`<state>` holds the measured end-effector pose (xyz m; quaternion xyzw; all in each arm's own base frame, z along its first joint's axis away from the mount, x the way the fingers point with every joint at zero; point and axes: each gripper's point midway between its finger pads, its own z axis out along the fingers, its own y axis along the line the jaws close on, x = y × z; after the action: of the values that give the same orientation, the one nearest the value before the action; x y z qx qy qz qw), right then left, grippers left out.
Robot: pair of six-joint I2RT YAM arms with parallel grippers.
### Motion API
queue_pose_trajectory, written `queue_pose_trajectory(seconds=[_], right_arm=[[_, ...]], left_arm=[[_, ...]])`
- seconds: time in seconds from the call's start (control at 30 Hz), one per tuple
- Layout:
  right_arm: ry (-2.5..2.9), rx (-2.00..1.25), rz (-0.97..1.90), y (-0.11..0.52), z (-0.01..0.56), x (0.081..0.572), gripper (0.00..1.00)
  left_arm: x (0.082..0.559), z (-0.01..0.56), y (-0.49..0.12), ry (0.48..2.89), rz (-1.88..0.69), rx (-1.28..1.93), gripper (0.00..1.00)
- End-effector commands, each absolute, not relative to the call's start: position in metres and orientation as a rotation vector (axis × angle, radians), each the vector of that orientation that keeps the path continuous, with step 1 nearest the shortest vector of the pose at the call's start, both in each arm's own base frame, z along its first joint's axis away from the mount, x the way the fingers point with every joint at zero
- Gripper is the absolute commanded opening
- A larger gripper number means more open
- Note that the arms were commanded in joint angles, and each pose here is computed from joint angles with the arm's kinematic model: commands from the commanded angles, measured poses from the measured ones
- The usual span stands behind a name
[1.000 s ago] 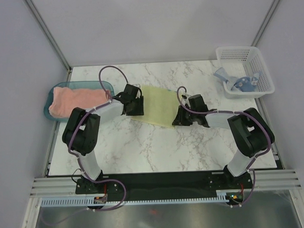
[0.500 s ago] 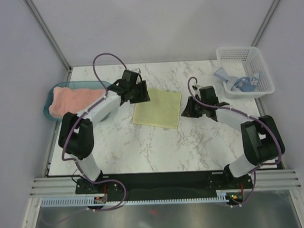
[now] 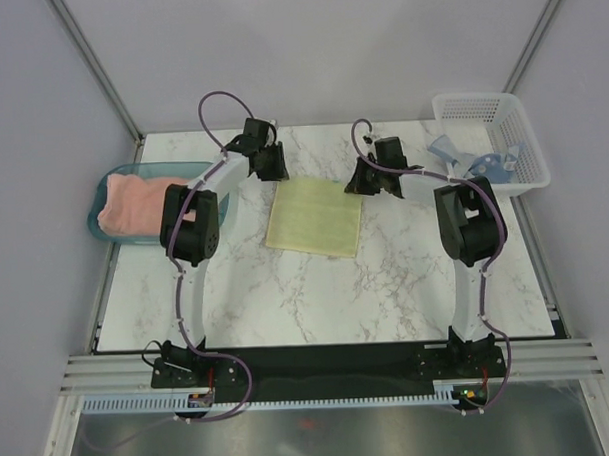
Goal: Fold and stack the towels
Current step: Fold the towel
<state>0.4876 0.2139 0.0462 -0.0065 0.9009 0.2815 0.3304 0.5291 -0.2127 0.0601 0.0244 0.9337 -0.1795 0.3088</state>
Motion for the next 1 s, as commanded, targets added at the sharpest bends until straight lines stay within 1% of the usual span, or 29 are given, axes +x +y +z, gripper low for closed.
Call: queue_pose_trajectory(seconds=[0.0, 0.13, 0.2, 0.27, 0.37, 0.5, 0.53, 0.67, 0.77, 0.9, 0.97], right_arm=[[2.331, -0.016, 0.684, 0.198, 0.04, 0.51, 0.0], [2.337, -0.028, 0.703, 0.193, 0.026, 0.513, 0.0], [2.332, -0.043, 0.719, 0.192, 0.027, 0.513, 0.02], [2.317, -0.055, 0.716, 0.193, 0.032, 0.514, 0.05], [2.28, -0.056, 0.724, 0.193, 0.045, 0.513, 0.05], [2.22, -0.042, 0.715, 0.191, 0.069, 0.521, 0.02], [2.207, -0.034, 0.709, 0.19, 0.074, 0.523, 0.0], [2.167, -0.011, 0.689, 0.187, 0.087, 0.531, 0.0], [2.191, 0.022, 0.619, 0.176, 0.076, 0.536, 0.0], [2.266, 0.005, 0.552, 0.164, 0.047, 0.53, 0.0], [2.277, -0.004, 0.538, 0.16, 0.042, 0.53, 0.0]], left_arm=[[0.544, 0.074, -0.222, 2.411, -0.5, 0.188, 0.36], [0.555, 0.057, -0.217, 2.422, -0.472, 0.178, 0.36], [0.559, 0.052, -0.214, 2.43, -0.467, 0.161, 0.37], [0.562, 0.047, -0.213, 2.438, -0.468, 0.137, 0.38], [0.564, 0.047, -0.212, 2.438, -0.478, 0.128, 0.38], [0.563, 0.055, -0.215, 2.425, -0.499, 0.136, 0.4], [0.564, 0.056, -0.214, 2.421, -0.494, 0.135, 0.4], [0.565, 0.051, -0.213, 2.428, -0.479, 0.134, 0.41], [0.563, 0.046, -0.214, 2.443, -0.487, 0.122, 0.42], [0.554, 0.038, -0.213, 2.483, -0.496, 0.087, 0.43], [0.551, 0.038, -0.21, 2.491, -0.487, 0.059, 0.43]])
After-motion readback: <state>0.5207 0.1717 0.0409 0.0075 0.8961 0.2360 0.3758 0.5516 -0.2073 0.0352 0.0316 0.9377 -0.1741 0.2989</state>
